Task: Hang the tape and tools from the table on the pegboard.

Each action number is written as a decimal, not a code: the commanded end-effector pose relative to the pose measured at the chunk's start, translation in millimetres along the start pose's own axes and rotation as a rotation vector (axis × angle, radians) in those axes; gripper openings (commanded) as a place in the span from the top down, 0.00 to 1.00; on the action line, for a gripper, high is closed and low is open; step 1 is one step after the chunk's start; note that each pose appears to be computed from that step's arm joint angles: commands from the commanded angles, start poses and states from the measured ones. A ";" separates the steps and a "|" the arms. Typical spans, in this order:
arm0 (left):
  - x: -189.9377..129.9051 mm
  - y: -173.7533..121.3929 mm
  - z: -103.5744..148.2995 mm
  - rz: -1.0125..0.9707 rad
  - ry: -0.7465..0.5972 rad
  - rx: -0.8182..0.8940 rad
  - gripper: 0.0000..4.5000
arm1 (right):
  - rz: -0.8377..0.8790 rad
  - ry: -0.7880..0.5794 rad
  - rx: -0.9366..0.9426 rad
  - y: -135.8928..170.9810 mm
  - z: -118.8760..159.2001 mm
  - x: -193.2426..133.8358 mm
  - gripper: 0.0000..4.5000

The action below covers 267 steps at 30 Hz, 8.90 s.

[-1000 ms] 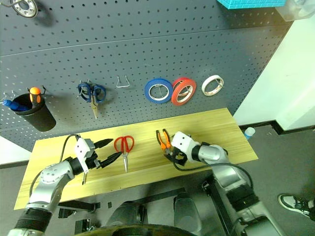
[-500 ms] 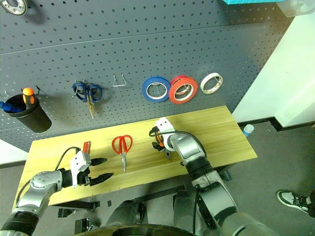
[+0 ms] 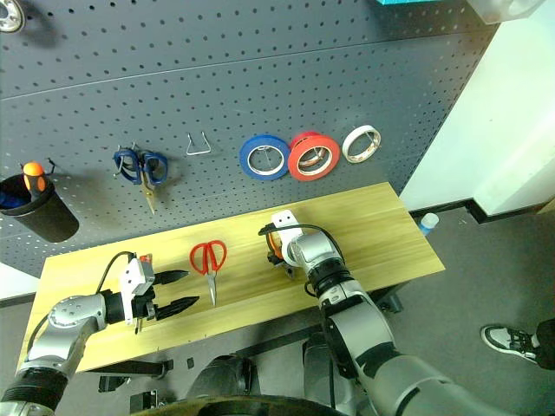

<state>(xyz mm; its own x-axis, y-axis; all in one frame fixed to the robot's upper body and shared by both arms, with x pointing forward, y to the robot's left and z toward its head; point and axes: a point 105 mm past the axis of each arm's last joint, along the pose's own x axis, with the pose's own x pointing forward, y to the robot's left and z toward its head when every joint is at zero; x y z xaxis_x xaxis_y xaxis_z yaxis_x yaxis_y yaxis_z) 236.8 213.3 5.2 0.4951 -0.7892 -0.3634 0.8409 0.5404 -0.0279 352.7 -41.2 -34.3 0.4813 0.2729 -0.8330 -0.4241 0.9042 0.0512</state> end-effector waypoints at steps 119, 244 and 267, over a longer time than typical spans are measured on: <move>-89.9 -1.3 84.6 0.631 -0.607 0.100 0.16 | 0.430 -1.486 -0.353 146.7 203.0 -164.4 0.54; -110.0 47.4 218.0 0.693 -0.904 0.145 0.99 | 0.812 -1.155 -0.869 29.1 45.6 -232.2 0.01; -102.5 63.9 130.7 0.779 -0.538 -0.030 0.99 | 0.935 -1.163 -0.891 31.2 35.3 -231.9 0.01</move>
<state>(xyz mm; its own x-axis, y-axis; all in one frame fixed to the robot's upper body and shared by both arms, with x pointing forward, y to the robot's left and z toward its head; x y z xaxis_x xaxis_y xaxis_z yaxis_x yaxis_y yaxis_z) 267.7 287.6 159.0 0.9528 -0.2341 0.1935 0.2412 0.9704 -0.0135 258.3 -65.1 168.9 -0.0496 0.9934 0.1039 -0.9421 -0.0120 -0.3351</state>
